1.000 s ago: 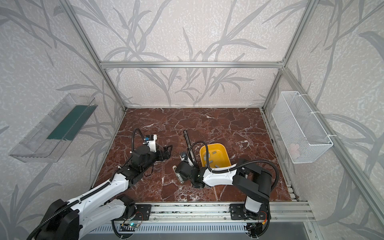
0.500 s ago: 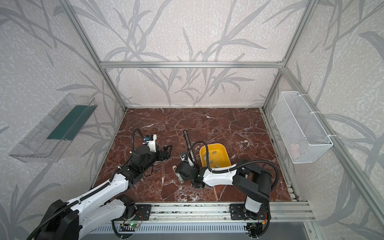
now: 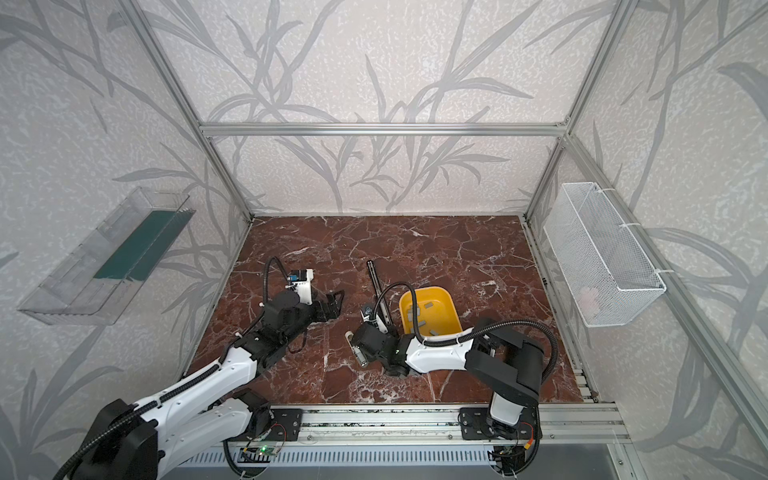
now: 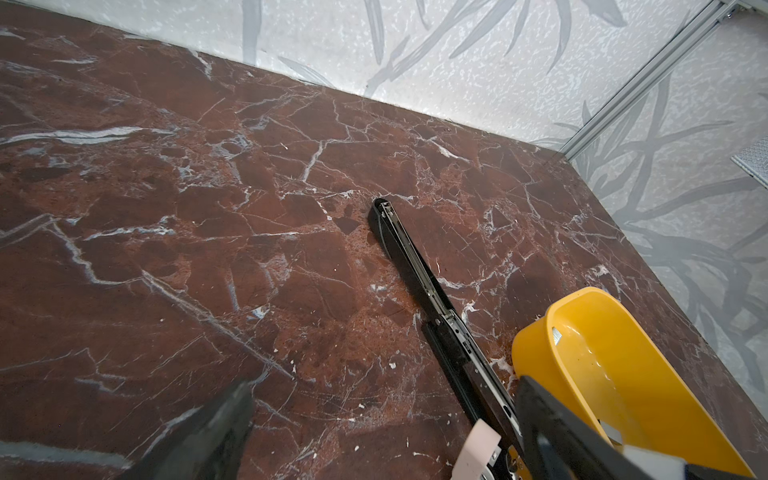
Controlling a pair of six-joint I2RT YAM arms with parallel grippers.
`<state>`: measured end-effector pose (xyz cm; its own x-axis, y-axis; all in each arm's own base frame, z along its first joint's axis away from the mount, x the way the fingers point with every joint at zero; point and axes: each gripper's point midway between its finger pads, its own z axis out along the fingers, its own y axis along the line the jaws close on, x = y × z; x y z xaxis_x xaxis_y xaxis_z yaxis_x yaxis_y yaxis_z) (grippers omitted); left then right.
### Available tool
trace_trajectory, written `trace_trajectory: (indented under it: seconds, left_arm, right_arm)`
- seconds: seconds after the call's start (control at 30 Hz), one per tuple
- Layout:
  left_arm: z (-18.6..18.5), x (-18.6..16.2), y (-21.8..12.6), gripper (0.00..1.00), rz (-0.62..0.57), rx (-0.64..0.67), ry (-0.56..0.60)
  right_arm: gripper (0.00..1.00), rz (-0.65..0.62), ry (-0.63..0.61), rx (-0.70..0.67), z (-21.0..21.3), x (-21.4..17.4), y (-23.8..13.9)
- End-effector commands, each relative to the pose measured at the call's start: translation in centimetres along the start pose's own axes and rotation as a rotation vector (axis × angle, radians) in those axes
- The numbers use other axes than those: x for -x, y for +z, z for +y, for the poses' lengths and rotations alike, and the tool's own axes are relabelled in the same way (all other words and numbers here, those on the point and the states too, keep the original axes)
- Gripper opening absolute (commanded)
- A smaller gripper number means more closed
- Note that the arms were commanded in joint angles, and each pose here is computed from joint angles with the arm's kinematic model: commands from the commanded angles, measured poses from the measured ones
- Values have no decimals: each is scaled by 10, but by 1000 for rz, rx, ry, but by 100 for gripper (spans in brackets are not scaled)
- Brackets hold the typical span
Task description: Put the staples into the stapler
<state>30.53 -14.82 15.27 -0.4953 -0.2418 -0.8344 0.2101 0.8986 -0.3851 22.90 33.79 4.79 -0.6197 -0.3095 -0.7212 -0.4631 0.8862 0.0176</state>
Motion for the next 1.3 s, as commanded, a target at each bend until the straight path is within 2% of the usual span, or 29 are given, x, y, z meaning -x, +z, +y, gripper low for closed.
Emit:
trace_trajectory:
  seconds: [0.0, 0.43, 0.93, 1.27]
  left_arm:
    - [0, 5, -2, 98, -22, 2, 7]
    - [0, 5, -2, 98, -20, 1, 4]
    - [0, 6, -3, 98, -24, 3, 4]
    - [0, 6, -3, 98, -21, 4, 4]
  right_arm:
    - [1, -17, 0, 5, 3, 8, -1]
    - [1, 8, -13, -11, 2, -1, 7]
    - [0, -80, -7, 3, -2, 20, -11]
    - [0, -49, -12, 8, 2, 14, -2]
